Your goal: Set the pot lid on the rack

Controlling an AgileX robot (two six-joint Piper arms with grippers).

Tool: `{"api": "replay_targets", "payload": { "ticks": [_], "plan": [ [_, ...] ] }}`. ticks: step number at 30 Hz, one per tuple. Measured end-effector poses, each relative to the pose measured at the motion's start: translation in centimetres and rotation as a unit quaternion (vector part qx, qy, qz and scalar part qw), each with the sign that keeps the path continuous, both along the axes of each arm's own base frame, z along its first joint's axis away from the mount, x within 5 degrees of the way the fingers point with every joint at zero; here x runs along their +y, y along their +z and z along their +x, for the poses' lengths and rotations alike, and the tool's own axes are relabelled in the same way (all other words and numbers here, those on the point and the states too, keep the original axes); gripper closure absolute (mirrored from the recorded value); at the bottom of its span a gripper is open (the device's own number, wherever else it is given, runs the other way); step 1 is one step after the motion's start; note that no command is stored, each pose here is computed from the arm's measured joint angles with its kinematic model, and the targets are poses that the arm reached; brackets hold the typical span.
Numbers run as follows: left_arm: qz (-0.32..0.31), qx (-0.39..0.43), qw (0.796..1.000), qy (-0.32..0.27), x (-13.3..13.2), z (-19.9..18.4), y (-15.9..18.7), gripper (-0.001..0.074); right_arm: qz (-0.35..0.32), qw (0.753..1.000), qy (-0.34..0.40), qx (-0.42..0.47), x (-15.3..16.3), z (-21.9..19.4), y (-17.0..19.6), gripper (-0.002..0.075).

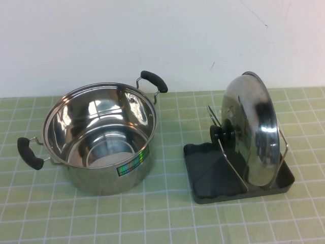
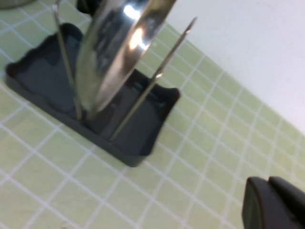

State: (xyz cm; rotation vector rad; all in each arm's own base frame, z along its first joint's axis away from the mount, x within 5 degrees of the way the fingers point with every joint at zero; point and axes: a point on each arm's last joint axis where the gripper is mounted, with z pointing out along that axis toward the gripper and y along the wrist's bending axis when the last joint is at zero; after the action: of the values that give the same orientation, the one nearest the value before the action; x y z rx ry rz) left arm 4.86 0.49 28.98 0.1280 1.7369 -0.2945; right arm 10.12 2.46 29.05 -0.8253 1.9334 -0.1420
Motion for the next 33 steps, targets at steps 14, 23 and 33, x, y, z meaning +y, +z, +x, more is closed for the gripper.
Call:
{"api": "replay_targets", "payload": {
  "ticks": [14, 23, 33],
  "plan": [
    [0.016, 0.052, 0.999, -0.006, -0.6, 0.6, -4.0, 0.0737, 0.056, 0.998, 0.000, 0.006, 0.4, -1.6, -2.5, 0.0726],
    [0.021, 0.062, 0.998, -0.007, -0.8, 0.6, -4.8, 0.0737, 0.063, 0.998, 0.000, 0.007, 0.4, -1.6, -2.4, 0.0726],
    [0.018, 0.059, 0.998, 0.019, -0.4, 0.6, -5.3, 0.0737, 0.064, 0.998, 0.000, 0.007, 0.4, -1.6, -2.4, 0.0726]
  ]
}}
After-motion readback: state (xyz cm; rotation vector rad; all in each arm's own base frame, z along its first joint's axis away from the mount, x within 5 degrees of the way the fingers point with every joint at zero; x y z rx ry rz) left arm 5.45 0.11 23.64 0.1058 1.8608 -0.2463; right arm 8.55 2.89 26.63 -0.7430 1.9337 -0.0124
